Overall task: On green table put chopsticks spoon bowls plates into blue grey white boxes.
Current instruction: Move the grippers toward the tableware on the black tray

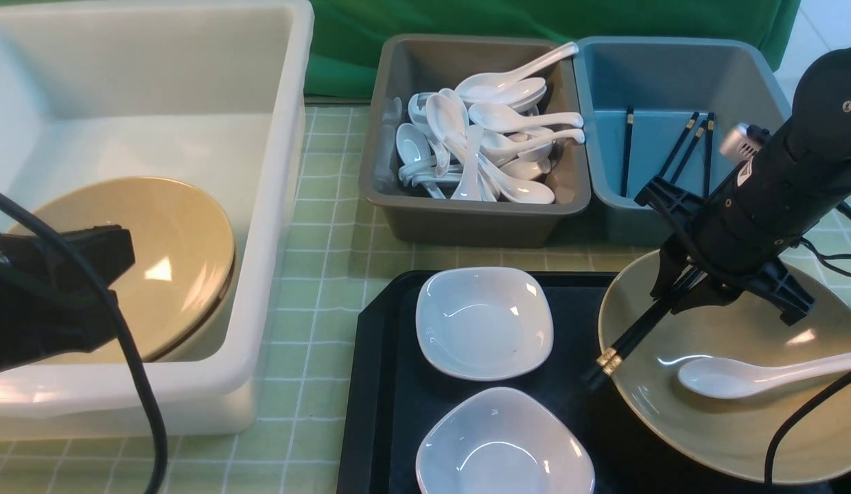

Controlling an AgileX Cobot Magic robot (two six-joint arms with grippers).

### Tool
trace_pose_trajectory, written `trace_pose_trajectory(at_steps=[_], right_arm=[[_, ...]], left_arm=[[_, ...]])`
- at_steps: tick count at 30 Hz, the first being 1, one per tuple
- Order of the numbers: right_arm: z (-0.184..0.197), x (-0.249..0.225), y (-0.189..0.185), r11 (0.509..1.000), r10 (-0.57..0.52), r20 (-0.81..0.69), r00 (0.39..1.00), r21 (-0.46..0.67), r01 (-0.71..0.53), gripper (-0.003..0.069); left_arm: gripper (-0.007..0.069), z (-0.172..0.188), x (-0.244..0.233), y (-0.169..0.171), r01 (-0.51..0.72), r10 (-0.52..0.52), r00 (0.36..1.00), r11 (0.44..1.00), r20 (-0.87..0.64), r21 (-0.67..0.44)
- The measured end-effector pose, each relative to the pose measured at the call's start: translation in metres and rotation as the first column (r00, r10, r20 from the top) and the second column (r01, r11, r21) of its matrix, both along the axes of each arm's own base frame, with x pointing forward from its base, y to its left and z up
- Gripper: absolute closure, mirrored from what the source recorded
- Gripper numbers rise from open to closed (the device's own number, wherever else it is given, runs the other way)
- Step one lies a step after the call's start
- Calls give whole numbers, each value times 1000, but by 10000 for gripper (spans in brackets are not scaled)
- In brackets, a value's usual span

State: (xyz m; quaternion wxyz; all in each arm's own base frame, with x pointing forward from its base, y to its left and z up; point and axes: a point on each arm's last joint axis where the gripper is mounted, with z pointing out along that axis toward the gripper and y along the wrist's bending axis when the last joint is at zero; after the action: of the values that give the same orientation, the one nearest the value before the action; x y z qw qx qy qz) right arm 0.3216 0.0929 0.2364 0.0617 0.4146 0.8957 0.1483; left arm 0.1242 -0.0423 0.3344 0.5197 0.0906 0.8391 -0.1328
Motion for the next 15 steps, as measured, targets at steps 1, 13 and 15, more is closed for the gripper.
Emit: trace_pose_trajectory(at_steps=[1,13,15], right_arm=[[0,0,0,1000,6,1,1000,-1,-6,508],[0,0,0,998,64,8,998,-16,-64,509],[0,-1,0,997,73,9,997,-18,-73,509]], left_arm=[[627,0,0,0,0,0,1000,1000,0,0],[627,0,0,0,0,0,1000,1000,0,0],[627,0,0,0,0,0,1000,1000,0,0]])
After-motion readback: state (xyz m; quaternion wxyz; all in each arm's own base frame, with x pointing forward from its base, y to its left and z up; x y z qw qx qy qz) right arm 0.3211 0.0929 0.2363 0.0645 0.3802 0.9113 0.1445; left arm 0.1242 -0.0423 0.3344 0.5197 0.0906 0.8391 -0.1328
